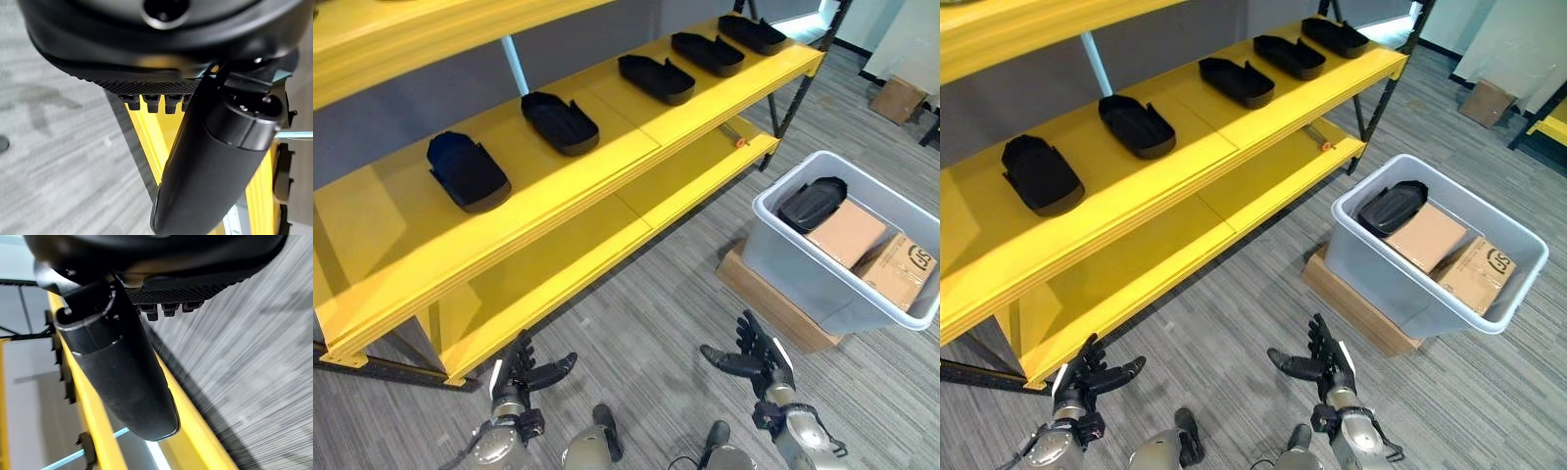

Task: Move parts from the plastic box to the shelf.

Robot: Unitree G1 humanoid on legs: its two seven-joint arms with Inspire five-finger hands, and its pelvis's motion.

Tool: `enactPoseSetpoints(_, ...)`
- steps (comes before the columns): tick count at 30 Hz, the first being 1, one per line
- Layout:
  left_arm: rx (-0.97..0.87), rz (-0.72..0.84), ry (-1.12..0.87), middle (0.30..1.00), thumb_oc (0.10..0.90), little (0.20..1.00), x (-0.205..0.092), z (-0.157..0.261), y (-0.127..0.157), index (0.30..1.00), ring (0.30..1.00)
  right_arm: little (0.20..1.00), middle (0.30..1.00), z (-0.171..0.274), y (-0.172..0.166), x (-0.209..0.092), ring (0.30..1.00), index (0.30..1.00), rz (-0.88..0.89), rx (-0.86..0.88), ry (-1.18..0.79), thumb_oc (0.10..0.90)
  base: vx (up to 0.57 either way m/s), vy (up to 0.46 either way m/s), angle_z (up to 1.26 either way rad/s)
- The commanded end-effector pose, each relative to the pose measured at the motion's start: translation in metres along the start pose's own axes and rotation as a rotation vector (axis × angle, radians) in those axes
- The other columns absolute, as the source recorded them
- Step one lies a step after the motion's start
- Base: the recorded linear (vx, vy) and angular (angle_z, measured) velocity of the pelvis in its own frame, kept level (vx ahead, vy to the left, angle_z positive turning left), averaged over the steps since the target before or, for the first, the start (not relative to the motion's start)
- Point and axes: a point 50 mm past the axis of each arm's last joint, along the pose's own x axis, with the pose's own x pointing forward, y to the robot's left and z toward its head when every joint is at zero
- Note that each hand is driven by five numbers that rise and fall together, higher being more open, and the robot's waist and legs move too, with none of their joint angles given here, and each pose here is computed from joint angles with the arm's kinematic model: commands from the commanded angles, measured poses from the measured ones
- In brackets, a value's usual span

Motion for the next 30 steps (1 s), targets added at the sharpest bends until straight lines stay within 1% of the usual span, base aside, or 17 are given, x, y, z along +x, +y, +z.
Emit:
enactPoseSetpoints(1,0.012,0.003,-0.207,1.000,0.900,1.000,-0.001,0.045,0.013,1.000,1.000,1.000,1.000,0.054,0.007,0.009,1.000,1.000,0.055,0.017,-0.257,0.900,0.05,-0.102,-0.47)
enactPoseSetpoints(10,-0.009,-0.048,-0.168,1.000,0.900,1.000,-0.007,0.033,0.001,1.000,1.000,1.000,1.000,0.054,0.002,0.004,1.000,1.000,0.052,-0.027,-0.255,0.900,0.05,-0.127,-0.26)
enactPoseSetpoints(17,0.038,-0.104,-0.201,1.000,0.900,1.000,-0.001,0.041,-0.012,1.000,1.000,1.000,1.000,0.056,0.000,0.004,1.000,1.000,0.050,-0.060,-0.261,0.900,0.04,-0.132,-0.19)
enactPoseSetpoints(23,0.016,-0.083,-0.236,1.000,0.900,1.000,0.004,0.050,-0.015,1.000,1.000,1.000,1.000,0.059,0.003,0.007,1.000,1.000,0.067,-0.105,-0.268,0.900,0.05,-0.217,-0.24)
enactPoseSetpoints(26,-0.041,-0.053,-0.225,1.000,0.900,1.000,0.004,0.048,-0.014,1.000,1.000,1.000,1.000,0.065,-0.002,0.003,1.000,1.000,0.046,-0.188,-0.296,0.900,0.13,-0.371,-0.22)
enactPoseSetpoints(27,-0.041,-0.053,-0.225,1.000,0.900,1.000,0.004,0.048,-0.014,1.000,1.000,1.000,1.000,0.065,-0.002,0.003,1.000,1.000,0.046,-0.189,-0.296,0.900,0.03,-0.110,-0.49)
enactPoseSetpoints(28,-0.098,-0.023,-0.214,1.000,0.900,1.000,0.003,0.045,-0.011,1.000,1.000,1.000,1.000,0.067,-0.006,0.002,1.000,1.000,0.035,-0.222,-0.307,0.900,0.02,-0.050,-0.47)
enactPoseSetpoints(30,-0.121,-0.001,-0.225,1.000,0.900,1.000,0.003,0.047,-0.011,1.000,1.000,1.000,1.000,0.067,-0.009,0.005,1.000,1.000,0.012,-0.231,-0.303,0.900,0.00,-0.058,-0.33)
